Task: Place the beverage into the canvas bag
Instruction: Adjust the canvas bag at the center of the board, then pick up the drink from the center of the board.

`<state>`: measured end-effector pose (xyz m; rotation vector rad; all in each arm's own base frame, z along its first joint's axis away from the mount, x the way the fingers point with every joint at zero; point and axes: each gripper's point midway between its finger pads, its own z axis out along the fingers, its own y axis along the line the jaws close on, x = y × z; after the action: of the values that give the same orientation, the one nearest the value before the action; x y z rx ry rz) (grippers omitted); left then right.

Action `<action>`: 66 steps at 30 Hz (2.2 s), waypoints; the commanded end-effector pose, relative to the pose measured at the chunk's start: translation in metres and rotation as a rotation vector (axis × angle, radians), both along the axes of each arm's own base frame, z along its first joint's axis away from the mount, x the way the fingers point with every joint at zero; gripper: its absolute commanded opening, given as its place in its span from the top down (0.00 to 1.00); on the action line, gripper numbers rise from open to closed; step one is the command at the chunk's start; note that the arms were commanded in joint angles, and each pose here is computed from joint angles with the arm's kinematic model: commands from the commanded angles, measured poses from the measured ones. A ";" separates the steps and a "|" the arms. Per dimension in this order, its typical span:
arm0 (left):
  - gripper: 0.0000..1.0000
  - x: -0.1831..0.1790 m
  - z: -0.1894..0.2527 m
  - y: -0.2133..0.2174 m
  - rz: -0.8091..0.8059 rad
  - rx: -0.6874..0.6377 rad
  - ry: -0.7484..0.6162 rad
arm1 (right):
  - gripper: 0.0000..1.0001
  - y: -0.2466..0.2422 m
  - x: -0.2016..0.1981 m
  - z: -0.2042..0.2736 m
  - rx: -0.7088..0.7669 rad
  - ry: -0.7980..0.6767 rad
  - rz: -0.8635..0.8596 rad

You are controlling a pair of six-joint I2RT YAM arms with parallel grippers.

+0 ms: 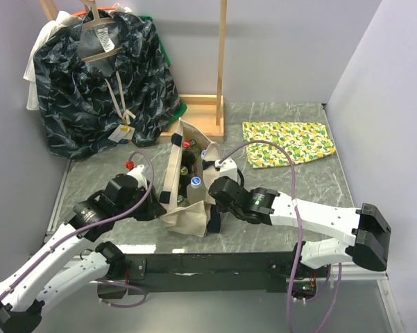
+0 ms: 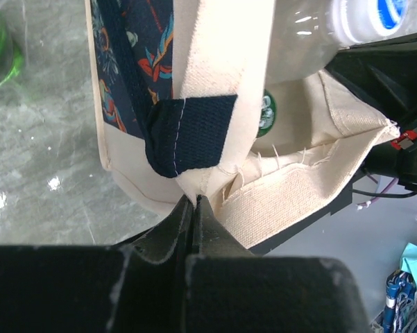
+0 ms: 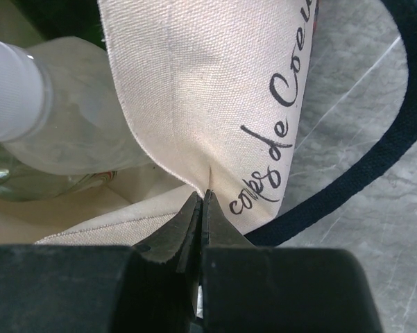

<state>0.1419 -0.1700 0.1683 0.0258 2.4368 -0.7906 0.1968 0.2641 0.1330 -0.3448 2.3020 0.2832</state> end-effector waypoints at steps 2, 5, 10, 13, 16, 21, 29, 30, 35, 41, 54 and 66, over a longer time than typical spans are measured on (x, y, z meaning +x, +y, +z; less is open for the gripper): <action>0.99 -0.035 -0.054 0.049 0.046 0.279 0.216 | 1.00 -0.058 -0.038 -0.063 -0.258 0.196 0.015; 0.99 -0.034 -0.054 0.050 0.070 0.314 0.268 | 1.00 -0.062 -0.041 -0.071 -0.275 0.221 0.009; 0.99 -0.023 -0.048 0.052 0.111 0.331 0.241 | 1.00 -0.065 -0.042 -0.080 -0.307 0.246 0.002; 0.99 -0.027 -0.053 0.055 0.113 0.340 0.256 | 1.00 -0.066 -0.042 -0.082 -0.323 0.252 -0.005; 0.99 -0.027 -0.052 0.057 0.127 0.344 0.246 | 1.00 -0.065 -0.040 -0.081 -0.320 0.246 -0.010; 0.99 -0.017 -0.032 0.057 0.155 0.329 0.193 | 1.00 -0.064 -0.036 -0.072 -0.307 0.219 -0.017; 0.99 -0.003 0.003 0.055 0.167 0.302 0.103 | 1.00 -0.063 -0.027 -0.048 -0.274 0.165 -0.042; 0.99 -0.001 0.007 0.054 0.166 0.297 0.092 | 1.00 -0.063 -0.025 -0.045 -0.274 0.151 -0.049; 0.99 0.006 0.028 0.047 0.144 0.248 0.029 | 1.00 -0.060 -0.016 -0.010 -0.232 0.090 -0.068; 0.99 0.010 0.037 0.046 0.130 0.249 -0.005 | 1.00 -0.052 -0.004 0.043 -0.163 0.011 -0.080; 0.89 0.033 0.087 0.043 0.187 0.181 -0.147 | 1.00 -0.030 0.008 0.115 -0.046 -0.065 -0.045; 0.37 0.044 0.127 0.048 0.239 0.132 -0.273 | 1.00 -0.022 0.011 0.126 -0.029 -0.083 -0.018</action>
<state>0.1764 -0.1323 0.2693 -0.0616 2.2861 -0.5071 0.1999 0.2478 0.2378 -0.3523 2.2823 0.2424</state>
